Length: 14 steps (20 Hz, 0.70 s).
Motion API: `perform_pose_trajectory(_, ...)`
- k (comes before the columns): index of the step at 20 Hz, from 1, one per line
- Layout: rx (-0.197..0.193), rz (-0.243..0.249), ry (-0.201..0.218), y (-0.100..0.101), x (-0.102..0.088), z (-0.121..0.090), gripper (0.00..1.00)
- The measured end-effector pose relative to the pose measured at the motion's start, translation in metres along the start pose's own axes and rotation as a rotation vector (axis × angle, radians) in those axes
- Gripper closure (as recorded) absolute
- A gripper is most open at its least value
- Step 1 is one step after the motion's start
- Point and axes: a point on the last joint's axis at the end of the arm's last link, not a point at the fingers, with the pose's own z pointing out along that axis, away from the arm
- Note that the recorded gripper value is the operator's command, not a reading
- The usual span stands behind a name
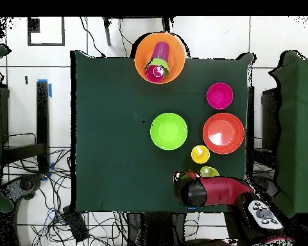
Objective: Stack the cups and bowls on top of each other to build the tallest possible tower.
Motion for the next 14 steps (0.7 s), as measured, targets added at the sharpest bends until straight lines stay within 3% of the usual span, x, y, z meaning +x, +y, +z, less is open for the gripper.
perform_pose_trajectory(7,0.02,0.0,0.008,-0.002,0.017,0.014,0.0)
perform_pose_trajectory(14,0.05,-0.007,-0.034,-0.008,0.01,0.005,0.0)
